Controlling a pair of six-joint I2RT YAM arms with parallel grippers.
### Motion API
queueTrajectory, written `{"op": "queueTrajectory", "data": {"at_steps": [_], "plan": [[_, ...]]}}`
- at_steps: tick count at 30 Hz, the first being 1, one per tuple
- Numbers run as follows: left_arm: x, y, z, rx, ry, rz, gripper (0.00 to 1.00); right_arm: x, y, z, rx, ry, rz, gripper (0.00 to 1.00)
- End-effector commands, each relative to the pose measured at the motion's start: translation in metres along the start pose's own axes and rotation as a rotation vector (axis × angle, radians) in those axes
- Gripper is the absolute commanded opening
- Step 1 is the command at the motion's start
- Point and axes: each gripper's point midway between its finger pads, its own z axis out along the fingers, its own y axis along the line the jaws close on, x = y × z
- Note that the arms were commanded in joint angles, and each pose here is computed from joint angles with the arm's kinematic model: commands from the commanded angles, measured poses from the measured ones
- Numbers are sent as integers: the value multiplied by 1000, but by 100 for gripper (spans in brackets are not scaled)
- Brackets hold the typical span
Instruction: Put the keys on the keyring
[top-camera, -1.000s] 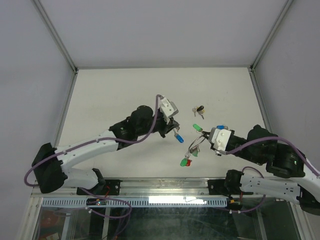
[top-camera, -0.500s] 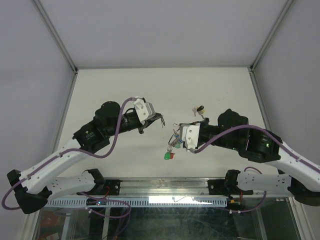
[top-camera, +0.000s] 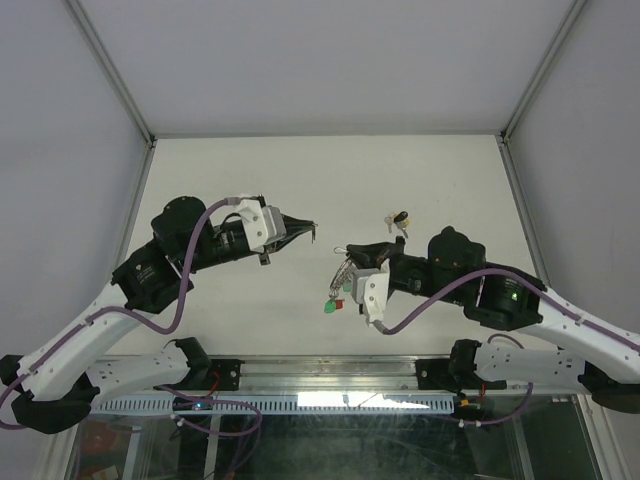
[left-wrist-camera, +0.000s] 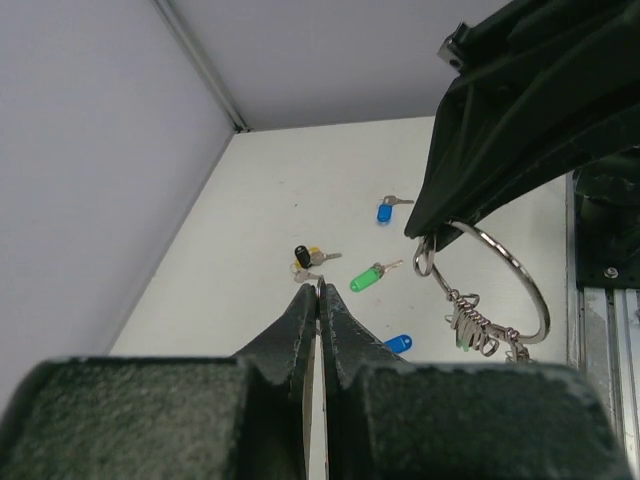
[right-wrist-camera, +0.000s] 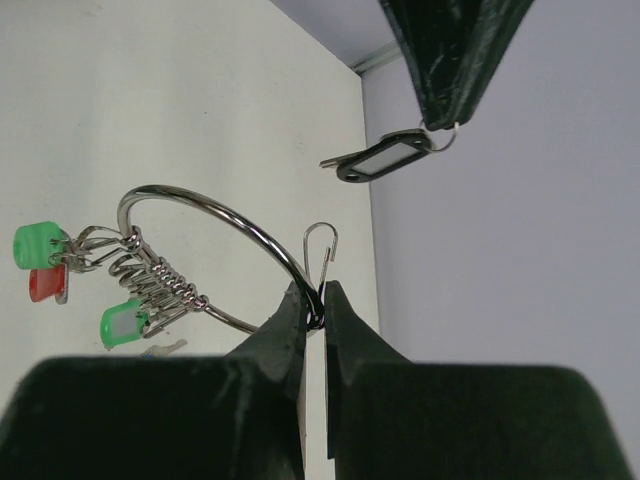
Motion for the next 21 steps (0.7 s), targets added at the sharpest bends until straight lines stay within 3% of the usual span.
{"op": "queueTrajectory", "data": {"at_steps": [1,21], "plan": [[-34,-1,-11,37,-84,61,0,-27,-35,-2,156,-120,-159,0],[-48,-36,-19,263,-98,84,0,-79,-24,-13,3,-334,-197,0]]}}
